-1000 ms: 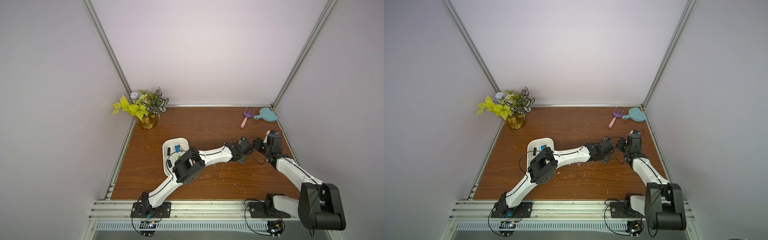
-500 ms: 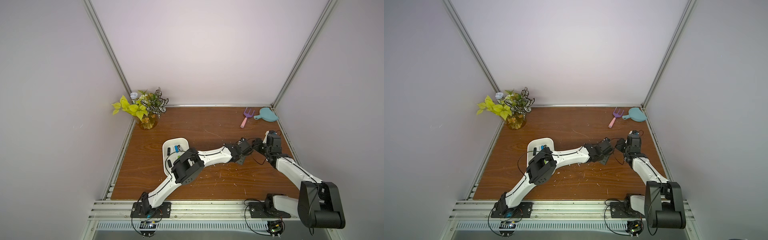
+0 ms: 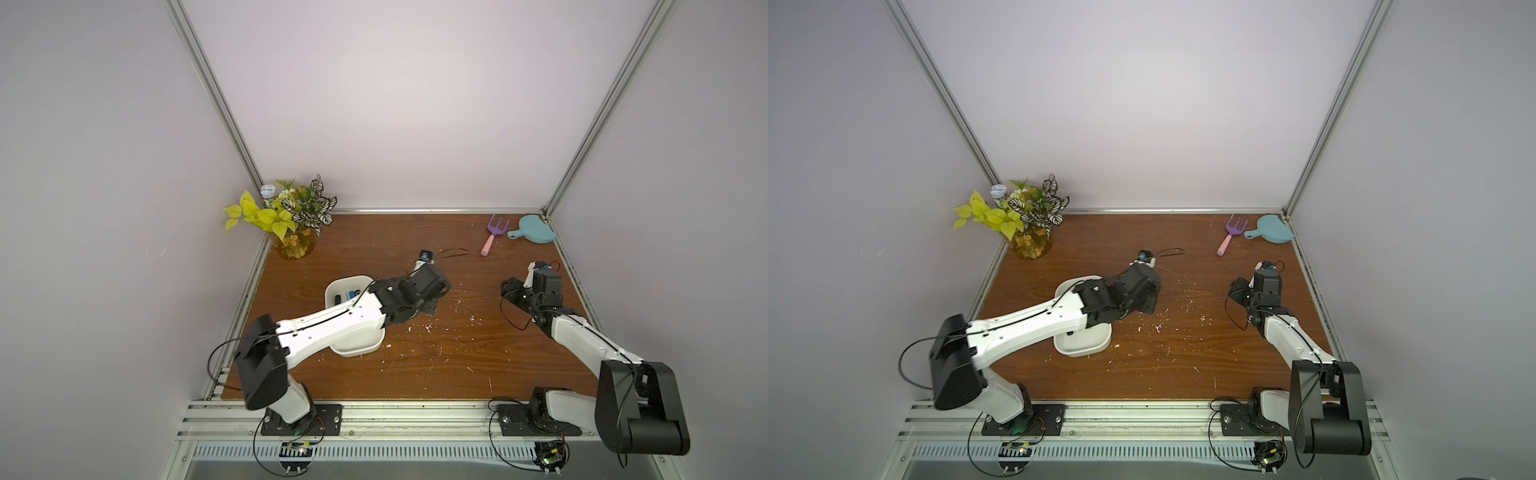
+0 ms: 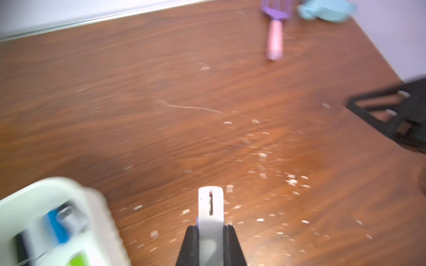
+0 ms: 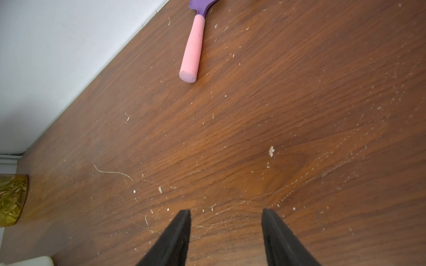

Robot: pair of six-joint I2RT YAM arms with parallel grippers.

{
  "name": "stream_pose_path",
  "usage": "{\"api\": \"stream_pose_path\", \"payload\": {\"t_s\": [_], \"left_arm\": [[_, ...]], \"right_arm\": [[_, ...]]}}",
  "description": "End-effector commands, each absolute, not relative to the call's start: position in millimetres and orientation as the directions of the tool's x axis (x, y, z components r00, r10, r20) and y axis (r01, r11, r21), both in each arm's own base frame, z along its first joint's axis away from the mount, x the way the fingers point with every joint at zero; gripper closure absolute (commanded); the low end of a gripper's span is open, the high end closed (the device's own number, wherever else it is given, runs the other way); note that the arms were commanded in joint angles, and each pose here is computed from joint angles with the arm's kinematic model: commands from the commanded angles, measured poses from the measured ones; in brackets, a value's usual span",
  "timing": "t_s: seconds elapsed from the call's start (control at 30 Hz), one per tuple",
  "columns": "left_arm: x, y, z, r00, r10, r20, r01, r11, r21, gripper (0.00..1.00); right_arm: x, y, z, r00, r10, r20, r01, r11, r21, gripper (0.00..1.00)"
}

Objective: Put the usb flash drive into the storage box
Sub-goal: Pick up the USB flash from the center of the board, then place the USB flash in the storage box.

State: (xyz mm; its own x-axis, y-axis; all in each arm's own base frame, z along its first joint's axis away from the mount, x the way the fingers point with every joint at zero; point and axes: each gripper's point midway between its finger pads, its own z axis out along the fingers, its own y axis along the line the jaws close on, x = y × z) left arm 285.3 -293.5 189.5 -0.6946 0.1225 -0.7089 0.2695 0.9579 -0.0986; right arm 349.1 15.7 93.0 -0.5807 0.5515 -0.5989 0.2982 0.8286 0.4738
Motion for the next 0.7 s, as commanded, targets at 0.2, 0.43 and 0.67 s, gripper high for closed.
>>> {"api": "stream_pose_path", "payload": {"t_s": [0.2,0.43,0.67], "left_arm": [[270,-166,118,-0.758,-0.119,-0.641,-0.114,0.992,-0.049,1.0],[274,-163,75,-0.798,-0.138,-0.586,-0.152,0.988,-0.025,1.0],[281,-163,51,-0.82,-0.174,-0.545,-0.159,0.984,-0.075,1.0]], "right_arm": [[354,24,93,-0.591,0.558,-0.583,0.264,0.816,0.514,0.44],[354,26,88,-0.605,0.557,-0.569,0.261,0.814,0.519,0.45],[353,28,86,-0.61,0.557,-0.564,0.26,0.813,0.521,0.44]]}}
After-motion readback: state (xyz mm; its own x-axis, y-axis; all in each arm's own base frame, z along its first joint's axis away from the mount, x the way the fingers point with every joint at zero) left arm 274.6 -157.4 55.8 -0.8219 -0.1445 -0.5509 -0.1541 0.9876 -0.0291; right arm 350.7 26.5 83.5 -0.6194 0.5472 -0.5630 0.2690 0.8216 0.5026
